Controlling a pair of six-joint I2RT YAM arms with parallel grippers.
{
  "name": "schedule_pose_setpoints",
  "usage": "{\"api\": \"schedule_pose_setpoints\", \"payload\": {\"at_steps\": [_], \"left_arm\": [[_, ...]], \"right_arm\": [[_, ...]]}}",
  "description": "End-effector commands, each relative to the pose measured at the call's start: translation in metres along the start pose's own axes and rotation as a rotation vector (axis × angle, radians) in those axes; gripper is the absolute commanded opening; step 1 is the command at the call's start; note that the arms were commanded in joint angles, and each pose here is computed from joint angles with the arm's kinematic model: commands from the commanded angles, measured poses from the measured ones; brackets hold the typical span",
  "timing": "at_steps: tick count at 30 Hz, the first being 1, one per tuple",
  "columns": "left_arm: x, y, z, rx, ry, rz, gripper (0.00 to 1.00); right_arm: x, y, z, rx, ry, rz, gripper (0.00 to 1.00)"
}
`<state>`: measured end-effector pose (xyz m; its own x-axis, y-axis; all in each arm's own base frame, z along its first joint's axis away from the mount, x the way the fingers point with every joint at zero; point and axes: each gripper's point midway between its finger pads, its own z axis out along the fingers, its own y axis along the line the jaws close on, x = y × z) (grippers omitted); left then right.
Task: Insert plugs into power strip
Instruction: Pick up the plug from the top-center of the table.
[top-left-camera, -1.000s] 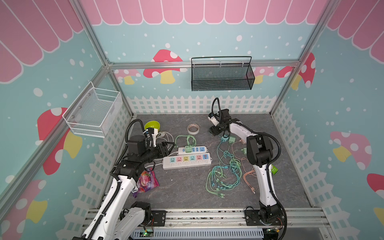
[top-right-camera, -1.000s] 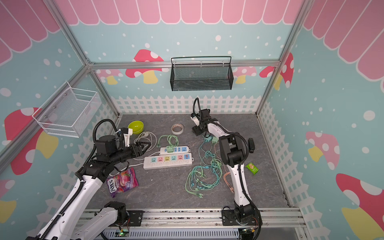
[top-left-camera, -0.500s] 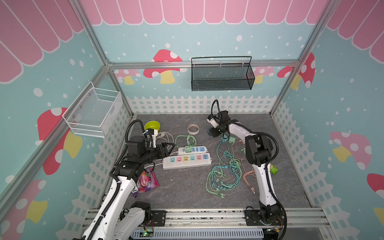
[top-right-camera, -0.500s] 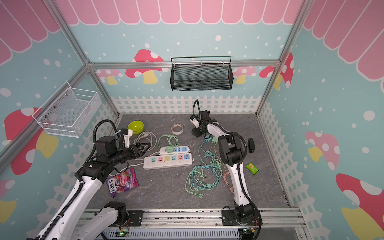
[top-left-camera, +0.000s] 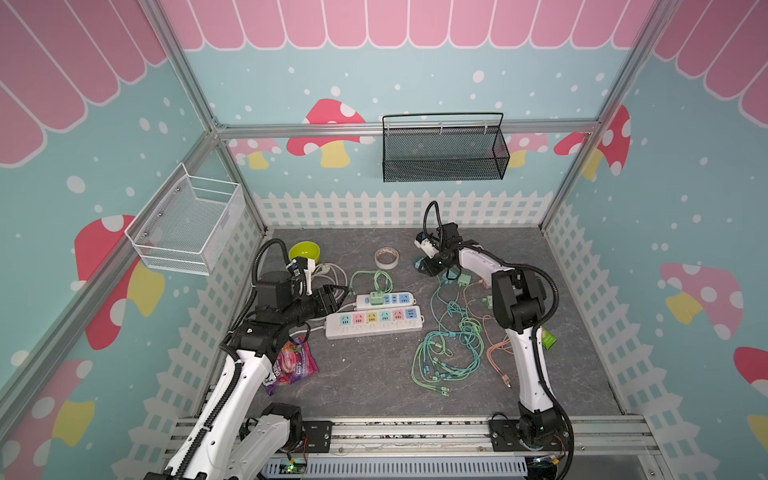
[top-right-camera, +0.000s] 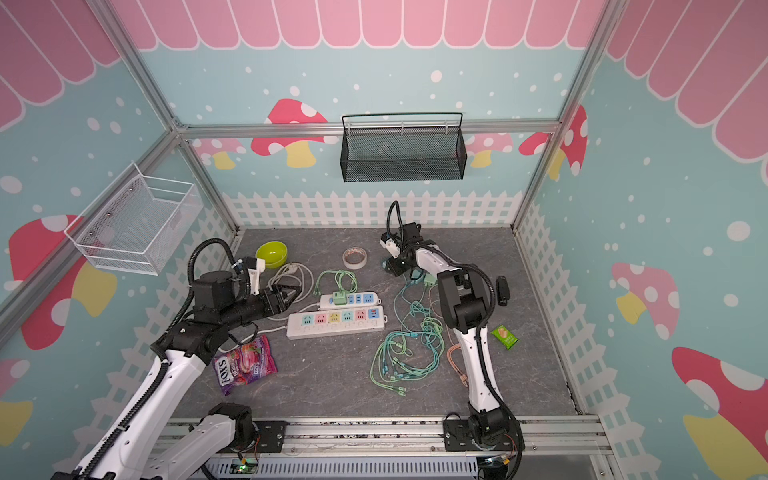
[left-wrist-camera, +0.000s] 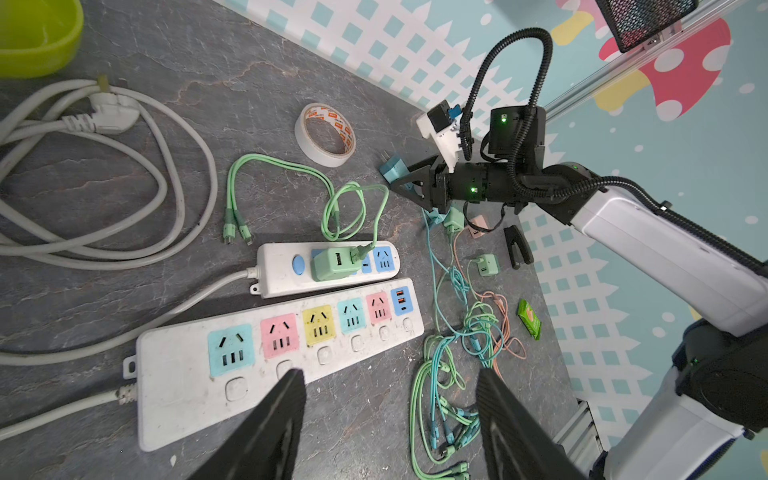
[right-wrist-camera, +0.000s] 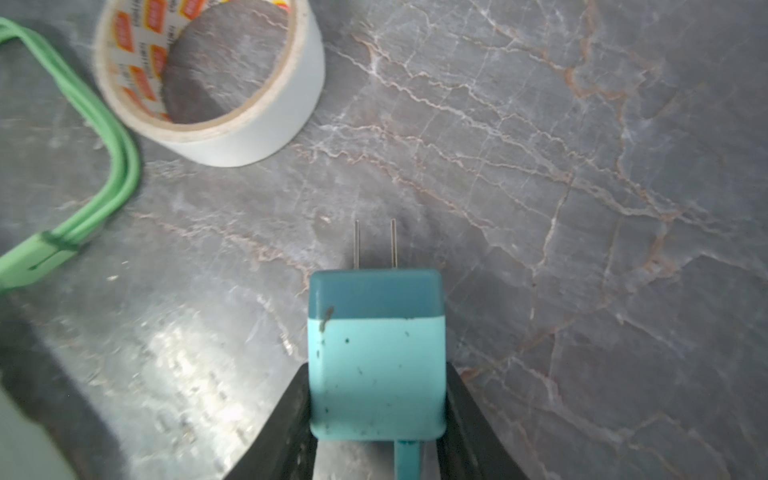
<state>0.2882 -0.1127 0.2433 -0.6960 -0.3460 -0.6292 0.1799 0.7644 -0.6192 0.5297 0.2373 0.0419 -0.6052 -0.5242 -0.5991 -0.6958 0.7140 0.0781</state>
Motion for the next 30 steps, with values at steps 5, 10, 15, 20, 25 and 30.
{"api": "schedule_pose_setpoints", "payload": {"at_steps": [5,10,15,20,25,30], "left_arm": [[-0.021,-0.016,-0.002,0.047,-0.036,-0.007,0.65],[-0.025,-0.044,0.004,0.219,-0.005,-0.022,0.65],[-0.035,-0.068,0.006,0.365,-0.004,-0.046,0.66],[-0.044,-0.094,0.003,0.544,0.002,-0.075,0.65],[-0.051,-0.111,0.000,0.635,-0.010,-0.097,0.66],[-0.038,-0.124,0.008,0.574,0.031,-0.028,0.66]], "right_arm": [[-0.066,0.047,-0.098,-0.109,-0.278,-0.173,0.22],[-0.080,0.093,-0.163,-0.197,-0.421,-0.326,0.20],[-0.079,0.129,-0.205,-0.233,-0.510,-0.448,0.19],[-0.077,0.163,-0.234,-0.263,-0.559,-0.532,0.19],[-0.079,0.196,-0.254,-0.247,-0.585,-0.604,0.18],[-0.083,0.220,-0.264,-0.228,-0.587,-0.648,0.17]]}}
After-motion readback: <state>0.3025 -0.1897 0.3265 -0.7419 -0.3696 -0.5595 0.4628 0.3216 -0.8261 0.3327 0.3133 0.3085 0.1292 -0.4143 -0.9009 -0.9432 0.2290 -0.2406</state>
